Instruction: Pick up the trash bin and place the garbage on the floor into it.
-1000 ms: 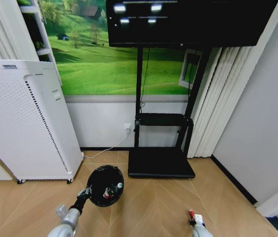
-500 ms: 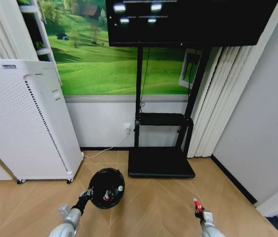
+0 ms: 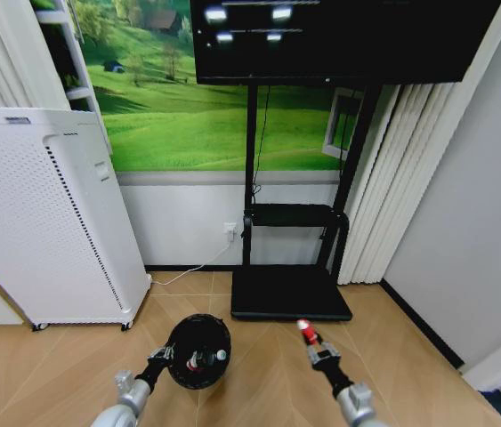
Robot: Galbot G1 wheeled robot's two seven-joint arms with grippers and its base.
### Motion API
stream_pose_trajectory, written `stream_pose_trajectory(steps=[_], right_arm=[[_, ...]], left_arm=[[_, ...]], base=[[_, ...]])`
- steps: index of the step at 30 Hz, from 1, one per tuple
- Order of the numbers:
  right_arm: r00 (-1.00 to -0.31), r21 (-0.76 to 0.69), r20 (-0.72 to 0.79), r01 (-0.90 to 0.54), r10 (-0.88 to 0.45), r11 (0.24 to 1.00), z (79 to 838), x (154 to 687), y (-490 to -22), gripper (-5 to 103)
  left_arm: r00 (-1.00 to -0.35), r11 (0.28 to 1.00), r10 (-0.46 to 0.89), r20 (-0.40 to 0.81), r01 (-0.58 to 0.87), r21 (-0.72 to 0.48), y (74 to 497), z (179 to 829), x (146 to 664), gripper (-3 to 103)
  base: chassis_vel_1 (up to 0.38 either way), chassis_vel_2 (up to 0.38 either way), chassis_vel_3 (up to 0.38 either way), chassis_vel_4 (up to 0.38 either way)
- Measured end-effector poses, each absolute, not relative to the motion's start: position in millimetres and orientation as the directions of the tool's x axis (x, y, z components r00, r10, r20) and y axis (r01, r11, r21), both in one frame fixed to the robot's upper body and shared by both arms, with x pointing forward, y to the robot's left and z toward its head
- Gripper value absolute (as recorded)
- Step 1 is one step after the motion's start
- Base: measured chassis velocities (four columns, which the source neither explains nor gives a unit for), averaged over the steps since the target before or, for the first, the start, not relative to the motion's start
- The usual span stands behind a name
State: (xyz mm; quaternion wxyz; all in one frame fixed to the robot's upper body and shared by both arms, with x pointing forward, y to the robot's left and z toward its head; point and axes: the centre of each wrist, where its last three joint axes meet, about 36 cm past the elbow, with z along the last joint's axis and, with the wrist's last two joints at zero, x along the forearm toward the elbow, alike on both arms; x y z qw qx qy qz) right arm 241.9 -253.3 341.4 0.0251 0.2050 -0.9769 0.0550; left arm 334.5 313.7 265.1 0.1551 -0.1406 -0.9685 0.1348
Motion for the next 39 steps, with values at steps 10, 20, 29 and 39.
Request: stream_pose_trajectory(steps=[10, 20, 29, 39], right_arm=[[-0.782, -0.068, 0.053, -0.623, -0.621, 0.779, 334.8, 216.9, -214.8, 31], [-0.722, -0.089, 0.103, -0.692, -0.684, 0.717, 292.9, 214.3, -207.9, 31], [-0.713, -0.094, 0.115, -0.701, -0.692, 0.707, 285.1, 217.9, -203.3, 31], [-0.72, -0.102, 0.13, -0.694, -0.682, 0.713, 282.6, 221.4, -203.4, 38]], left_arm=[[-0.803, 0.839, 0.531, 0.271, 0.453, -0.302, 274.4, 255.7, 331.1, 5], [-0.729, 0.769, 0.632, 0.262, 0.548, -0.328, 252.4, 252.5, 323.6, 5], [-0.726, 0.763, 0.639, 0.255, 0.554, -0.333, 252.5, 255.2, 321.3, 5], [-0.728, 0.76, 0.64, 0.247, 0.552, -0.343, 249.3, 255.5, 322.5, 5]], base=[[0.0, 0.0, 0.0, 0.0], [0.0, 0.0, 0.0, 0.0], [0.0, 0.0, 0.0, 0.0], [0.0, 0.0, 0.0, 0.0]])
